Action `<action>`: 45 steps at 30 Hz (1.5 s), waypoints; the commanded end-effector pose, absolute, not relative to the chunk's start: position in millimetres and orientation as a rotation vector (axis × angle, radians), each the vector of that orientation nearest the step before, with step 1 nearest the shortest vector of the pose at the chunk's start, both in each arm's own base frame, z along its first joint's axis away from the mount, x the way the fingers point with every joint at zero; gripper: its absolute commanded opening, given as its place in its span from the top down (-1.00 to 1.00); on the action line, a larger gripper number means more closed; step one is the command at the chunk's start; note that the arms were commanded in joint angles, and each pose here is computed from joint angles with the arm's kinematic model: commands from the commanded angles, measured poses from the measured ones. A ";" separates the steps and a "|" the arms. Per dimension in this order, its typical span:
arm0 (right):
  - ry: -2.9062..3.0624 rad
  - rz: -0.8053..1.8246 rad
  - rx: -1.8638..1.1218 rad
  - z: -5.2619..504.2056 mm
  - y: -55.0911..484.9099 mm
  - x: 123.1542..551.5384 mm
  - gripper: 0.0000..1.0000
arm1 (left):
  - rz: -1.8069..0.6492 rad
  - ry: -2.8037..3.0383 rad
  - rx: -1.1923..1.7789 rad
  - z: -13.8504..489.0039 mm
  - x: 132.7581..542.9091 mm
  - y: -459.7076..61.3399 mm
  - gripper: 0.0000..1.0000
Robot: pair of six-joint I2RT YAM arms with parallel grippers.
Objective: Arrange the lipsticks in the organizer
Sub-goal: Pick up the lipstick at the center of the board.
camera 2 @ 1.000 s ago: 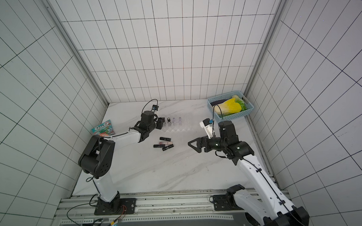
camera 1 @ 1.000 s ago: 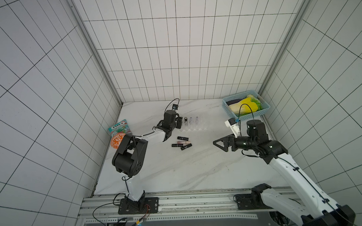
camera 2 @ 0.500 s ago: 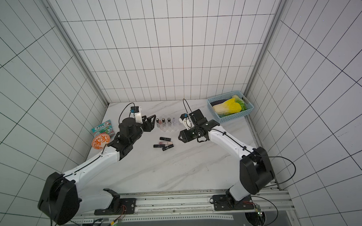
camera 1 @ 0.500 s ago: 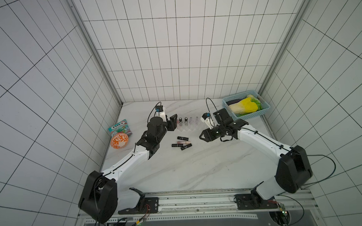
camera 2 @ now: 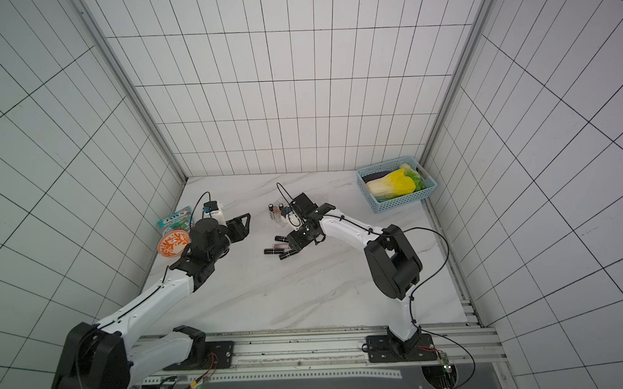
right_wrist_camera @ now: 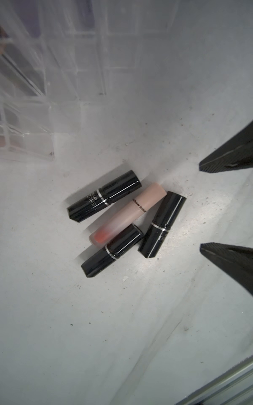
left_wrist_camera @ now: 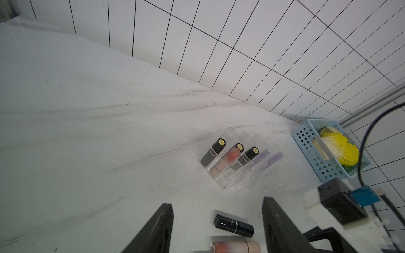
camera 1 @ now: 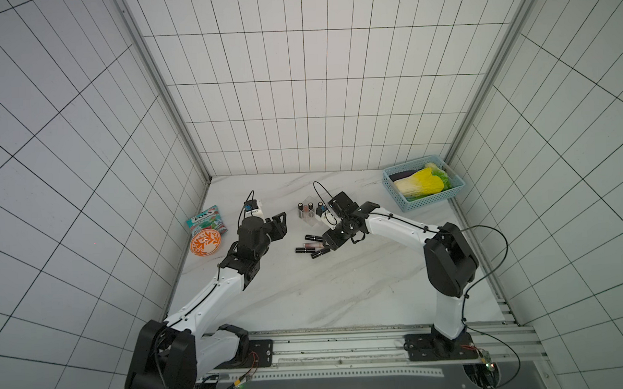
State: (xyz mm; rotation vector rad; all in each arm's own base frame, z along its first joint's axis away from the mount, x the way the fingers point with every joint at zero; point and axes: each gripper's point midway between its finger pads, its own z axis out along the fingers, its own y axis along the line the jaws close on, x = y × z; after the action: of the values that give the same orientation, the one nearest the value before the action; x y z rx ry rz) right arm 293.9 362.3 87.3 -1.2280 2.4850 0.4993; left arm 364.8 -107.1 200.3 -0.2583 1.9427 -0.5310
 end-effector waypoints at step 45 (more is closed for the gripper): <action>2.532 0.294 -1.502 20.9 382.8 301.3 0.48 | -0.640 1.967 -0.209 195.9 357.5 -108.3 -0.24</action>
State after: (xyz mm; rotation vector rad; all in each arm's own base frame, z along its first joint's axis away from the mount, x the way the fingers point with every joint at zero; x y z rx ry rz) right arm 306.4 381.6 26.7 -1.4762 2.5098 0.2889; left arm 360.3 -98.5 193.9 -0.2690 1.9578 -0.5912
